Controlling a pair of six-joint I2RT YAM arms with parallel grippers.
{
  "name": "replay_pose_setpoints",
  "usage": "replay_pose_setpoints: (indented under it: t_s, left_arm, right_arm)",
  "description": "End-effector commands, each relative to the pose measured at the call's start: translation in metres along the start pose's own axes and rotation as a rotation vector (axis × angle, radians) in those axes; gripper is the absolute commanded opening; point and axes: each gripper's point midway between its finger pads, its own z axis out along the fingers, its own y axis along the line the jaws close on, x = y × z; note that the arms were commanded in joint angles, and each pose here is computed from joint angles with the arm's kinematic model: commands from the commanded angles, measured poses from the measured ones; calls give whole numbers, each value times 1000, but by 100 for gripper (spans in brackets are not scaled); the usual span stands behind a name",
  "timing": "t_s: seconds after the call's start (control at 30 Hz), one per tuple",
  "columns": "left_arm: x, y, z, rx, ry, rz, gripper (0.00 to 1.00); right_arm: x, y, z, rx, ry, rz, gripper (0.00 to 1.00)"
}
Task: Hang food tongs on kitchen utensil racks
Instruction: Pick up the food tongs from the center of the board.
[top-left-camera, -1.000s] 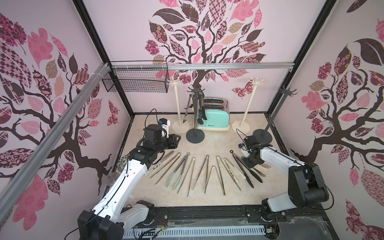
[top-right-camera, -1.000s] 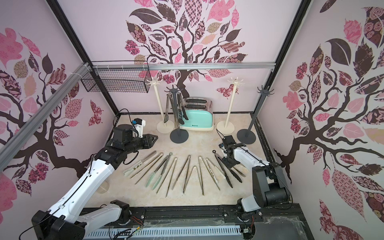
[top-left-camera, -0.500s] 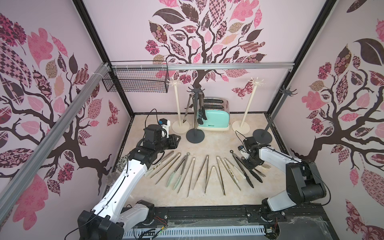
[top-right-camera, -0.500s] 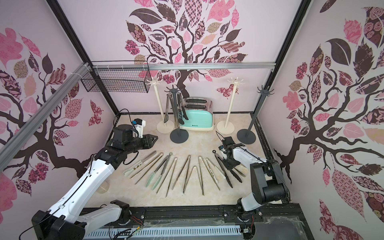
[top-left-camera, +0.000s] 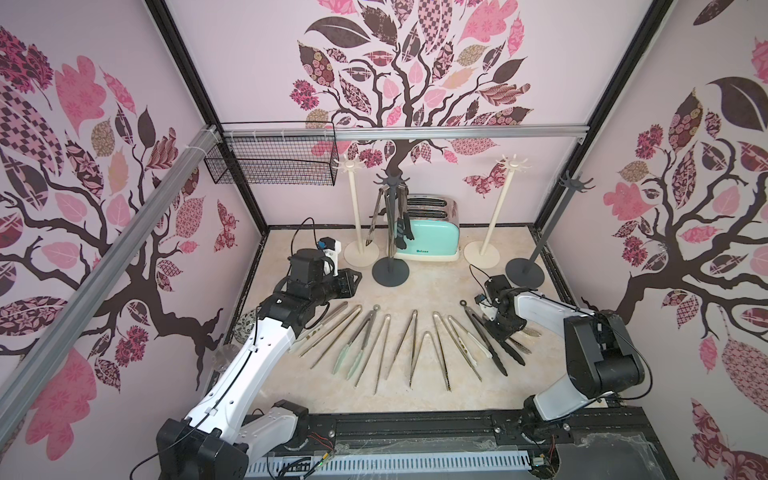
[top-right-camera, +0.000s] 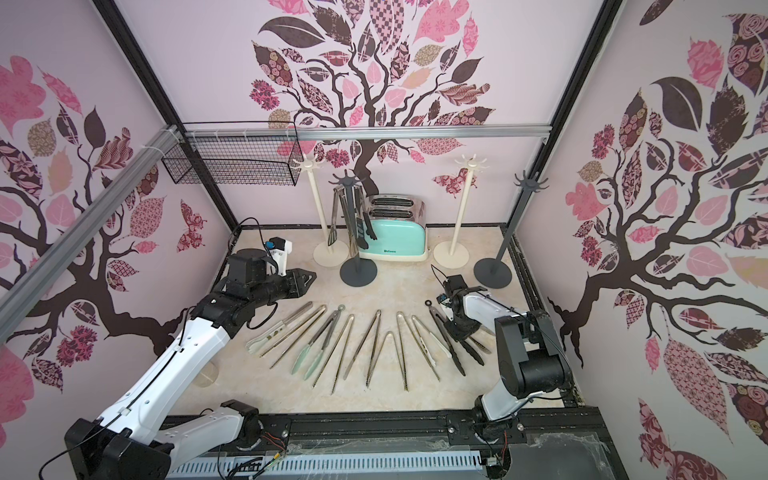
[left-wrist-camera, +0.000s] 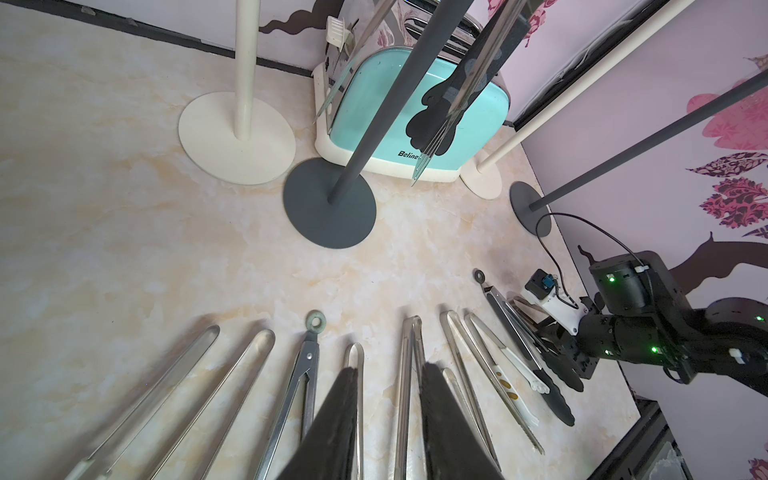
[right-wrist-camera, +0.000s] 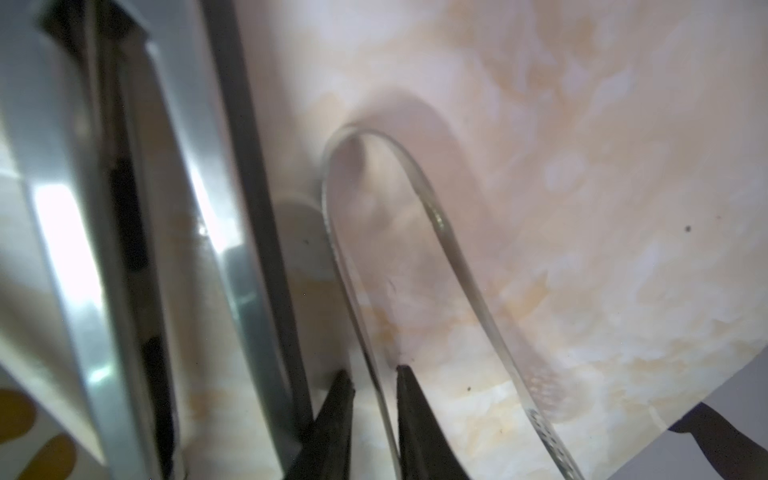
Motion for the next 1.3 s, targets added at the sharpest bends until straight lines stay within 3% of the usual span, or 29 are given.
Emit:
replay_pose_setpoints:
  t_s: [0.0, 0.43, 0.67, 1.0, 1.27]
  left_arm:
    - [2, 1, 2, -2, 6, 16, 29]
    - [4, 1, 2, 0, 7, 15, 29]
    - [3, 0, 2, 8, 2, 17, 29]
    - [1, -4, 1, 32, -11, 23, 29]
    - [-2, -6, 1, 42, -25, 27, 28]
  right_arm:
    - [10, 10, 11, -51, 49, -13, 19]
    - [2, -3, 6, 13, 15, 3, 0]
    - [-12, -12, -8, 33, -38, 38, 0]
    - [-43, -25, -51, 50, -216, 106, 0]
    - [-90, -19, -117, -75, -512, 190, 0]
